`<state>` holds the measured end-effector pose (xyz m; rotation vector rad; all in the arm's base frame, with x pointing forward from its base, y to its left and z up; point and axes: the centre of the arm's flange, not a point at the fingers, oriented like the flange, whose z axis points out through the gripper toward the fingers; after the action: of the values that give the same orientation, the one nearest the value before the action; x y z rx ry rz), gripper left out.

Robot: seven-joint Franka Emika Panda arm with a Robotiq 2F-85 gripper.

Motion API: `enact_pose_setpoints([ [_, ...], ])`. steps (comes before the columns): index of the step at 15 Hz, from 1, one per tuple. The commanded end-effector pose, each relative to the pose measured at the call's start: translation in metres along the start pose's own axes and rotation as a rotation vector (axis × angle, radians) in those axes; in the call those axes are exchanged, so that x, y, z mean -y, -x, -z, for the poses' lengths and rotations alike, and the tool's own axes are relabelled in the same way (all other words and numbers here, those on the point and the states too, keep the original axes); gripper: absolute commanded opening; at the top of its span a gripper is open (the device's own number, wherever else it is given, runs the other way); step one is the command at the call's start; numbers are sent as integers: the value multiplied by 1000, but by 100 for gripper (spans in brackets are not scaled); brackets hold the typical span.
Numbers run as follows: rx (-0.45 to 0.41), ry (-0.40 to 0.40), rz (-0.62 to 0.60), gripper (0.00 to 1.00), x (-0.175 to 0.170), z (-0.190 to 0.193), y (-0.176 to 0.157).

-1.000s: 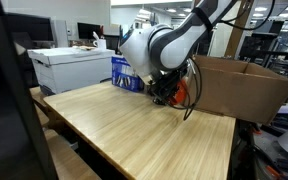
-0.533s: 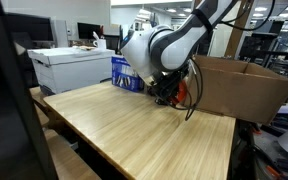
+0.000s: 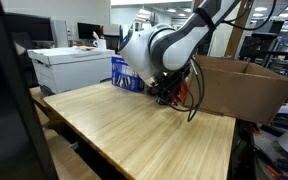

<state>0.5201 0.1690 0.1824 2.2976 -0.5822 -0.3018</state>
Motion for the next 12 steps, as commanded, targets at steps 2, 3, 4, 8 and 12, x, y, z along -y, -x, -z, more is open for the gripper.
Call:
enact_pose_setpoints([
  [2, -39, 17, -20, 2, -13, 20, 15],
  [3, -47, 16, -20, 1, -14, 26, 18],
  [4, -54, 16, -21, 1, -13, 29, 20],
  [8, -103, 14, -25, 2, -29, 52, 27],
  [12, -196, 41, 32, 1, -69, 84, 33],
])
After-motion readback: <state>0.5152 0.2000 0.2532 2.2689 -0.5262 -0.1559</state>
